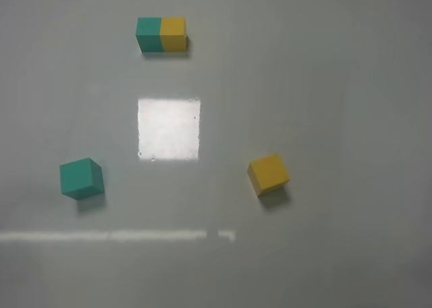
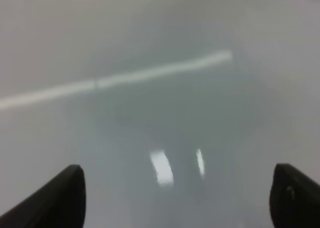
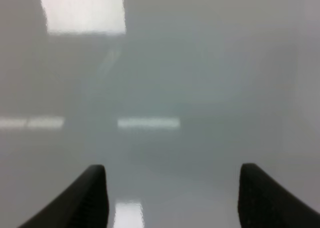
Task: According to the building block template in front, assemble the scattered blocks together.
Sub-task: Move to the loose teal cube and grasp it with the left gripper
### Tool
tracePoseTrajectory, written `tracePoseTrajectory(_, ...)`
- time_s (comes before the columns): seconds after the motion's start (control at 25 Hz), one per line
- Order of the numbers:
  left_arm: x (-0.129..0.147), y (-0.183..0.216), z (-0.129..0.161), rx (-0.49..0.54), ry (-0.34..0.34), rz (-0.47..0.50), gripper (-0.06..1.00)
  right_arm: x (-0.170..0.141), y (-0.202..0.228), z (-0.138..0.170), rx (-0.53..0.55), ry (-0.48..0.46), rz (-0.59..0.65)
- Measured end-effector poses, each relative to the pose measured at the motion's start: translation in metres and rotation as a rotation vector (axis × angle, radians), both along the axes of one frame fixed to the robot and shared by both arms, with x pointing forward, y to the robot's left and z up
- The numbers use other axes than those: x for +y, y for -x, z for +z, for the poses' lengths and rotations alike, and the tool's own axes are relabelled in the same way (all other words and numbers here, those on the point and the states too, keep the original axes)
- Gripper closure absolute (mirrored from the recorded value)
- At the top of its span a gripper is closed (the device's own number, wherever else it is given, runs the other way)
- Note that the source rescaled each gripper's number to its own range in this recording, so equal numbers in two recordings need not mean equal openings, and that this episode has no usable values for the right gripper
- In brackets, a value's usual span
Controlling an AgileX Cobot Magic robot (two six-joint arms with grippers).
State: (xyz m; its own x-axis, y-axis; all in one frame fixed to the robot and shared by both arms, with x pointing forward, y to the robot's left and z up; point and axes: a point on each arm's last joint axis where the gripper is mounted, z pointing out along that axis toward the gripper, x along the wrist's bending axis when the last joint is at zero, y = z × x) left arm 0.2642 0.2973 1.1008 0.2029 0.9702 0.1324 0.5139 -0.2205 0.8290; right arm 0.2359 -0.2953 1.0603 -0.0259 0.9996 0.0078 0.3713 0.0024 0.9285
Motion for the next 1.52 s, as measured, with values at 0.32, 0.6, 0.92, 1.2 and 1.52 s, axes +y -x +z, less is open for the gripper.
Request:
tracePoseTrajectory(0.32,-0.002,-0.045,0.043,0.112,-0.234,-0.134,0.23,0.000,0.000,0.000,0.000,0.000,0.000)
tracePoseTrajectory(0.6,-0.037,-0.091,0.062,0.187,-0.437,-0.322,0.23,0.000,0.000,0.000,0.000,0.000,0.000)
tracePoseTrajectory(0.92,-0.099,-0.120,0.070,0.174,-0.603,-0.559,0.23,0.000,0.000,0.000,0.000,0.000,0.000)
tracePoseTrajectory(1.2,-0.131,-0.134,0.054,0.208,-0.738,-0.652,0.23,0.000,0.000,0.000,0.000,0.000,0.000)
tracePoseTrajectory(1.52,-0.142,-0.147,0.042,0.235,-0.828,-0.640,0.23,0.000,0.000,0.000,0.000,0.000,0.000)
